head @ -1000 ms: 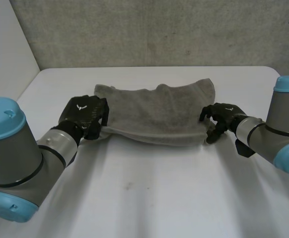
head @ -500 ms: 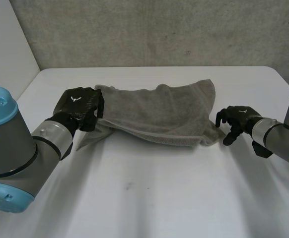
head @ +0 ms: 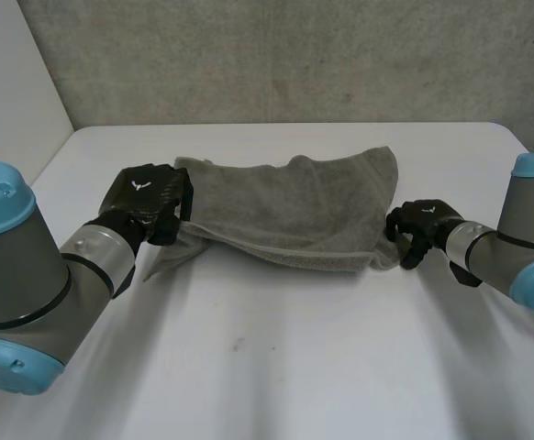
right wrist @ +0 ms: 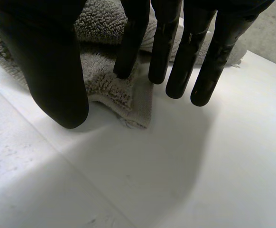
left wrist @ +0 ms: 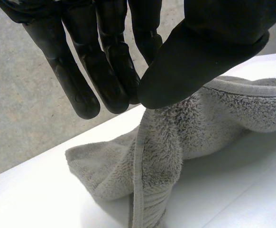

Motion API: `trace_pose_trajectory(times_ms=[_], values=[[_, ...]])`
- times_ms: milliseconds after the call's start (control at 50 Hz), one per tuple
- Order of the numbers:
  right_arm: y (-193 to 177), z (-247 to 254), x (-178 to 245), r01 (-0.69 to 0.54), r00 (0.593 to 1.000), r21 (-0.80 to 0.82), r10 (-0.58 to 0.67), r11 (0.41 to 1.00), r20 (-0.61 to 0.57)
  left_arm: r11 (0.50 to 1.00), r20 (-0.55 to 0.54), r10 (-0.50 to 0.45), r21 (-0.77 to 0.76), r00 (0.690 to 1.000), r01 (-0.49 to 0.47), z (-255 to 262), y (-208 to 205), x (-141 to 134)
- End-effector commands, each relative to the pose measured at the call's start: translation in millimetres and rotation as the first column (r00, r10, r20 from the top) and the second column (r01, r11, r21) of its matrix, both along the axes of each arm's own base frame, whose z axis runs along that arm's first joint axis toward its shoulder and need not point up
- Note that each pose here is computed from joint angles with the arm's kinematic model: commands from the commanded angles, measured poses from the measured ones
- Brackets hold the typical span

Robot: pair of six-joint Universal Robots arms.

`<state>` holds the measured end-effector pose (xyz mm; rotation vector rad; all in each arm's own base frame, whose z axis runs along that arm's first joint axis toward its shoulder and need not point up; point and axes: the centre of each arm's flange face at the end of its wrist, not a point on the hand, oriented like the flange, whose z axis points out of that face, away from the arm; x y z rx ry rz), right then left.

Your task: Fold the towel.

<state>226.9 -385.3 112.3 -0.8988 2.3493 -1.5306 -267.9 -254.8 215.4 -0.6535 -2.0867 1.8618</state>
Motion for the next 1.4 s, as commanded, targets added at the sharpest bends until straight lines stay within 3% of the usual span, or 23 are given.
trace_pose_trajectory(times_ms=[20,480,760,860,960,1120,1240,1400], values=[[-5.7,-0.7,3.2,-0.003,1.0,-0.016,0.003,1.0,0.004,1.0,0.001,-0.002,0.003,1.0,0.002,-1.5,-0.5,-0.2],[-18.7,9.1,15.3,-0.013,1.0,-0.082,0.014,0.997,0.015,1.0,0.004,-0.002,0.009,1.0,0.002,-3.6,-0.8,-0.4],[10.1,117.1,-1.0,0.011,1.0,-0.228,-0.007,0.974,0.02,1.0,0.015,0.002,0.025,1.0,-0.003,-7.6,2.3,2.0],[25.4,153.4,-29.8,0.052,0.998,-0.254,-0.061,0.966,-0.027,0.998,0.032,-0.002,0.061,0.999,0.0,-12.4,7.9,3.8],[58.5,183.0,-54.1,0.035,0.983,-0.271,-0.083,0.962,-0.167,0.993,0.063,-0.021,0.12,0.998,0.013,-20.2,19.6,4.4],[91.5,146.2,-66.8,-0.019,0.944,-0.126,-0.024,0.992,-0.329,0.978,0.102,-0.075,0.201,0.992,0.053,-42.4,41.3,-0.1],[90.6,124.2,-68.4,-0.01,0.944,-0.149,-0.04,0.989,-0.327,0.968,0.119,-0.091,0.243,0.989,0.06,-63.2,42.1,-4.4],[69.9,105.9,-91.0,0.116,0.958,-0.219,-0.167,0.969,-0.233,0.984,0.083,-0.078,0.168,0.994,0.063,-66.2,29.0,-10.6]])
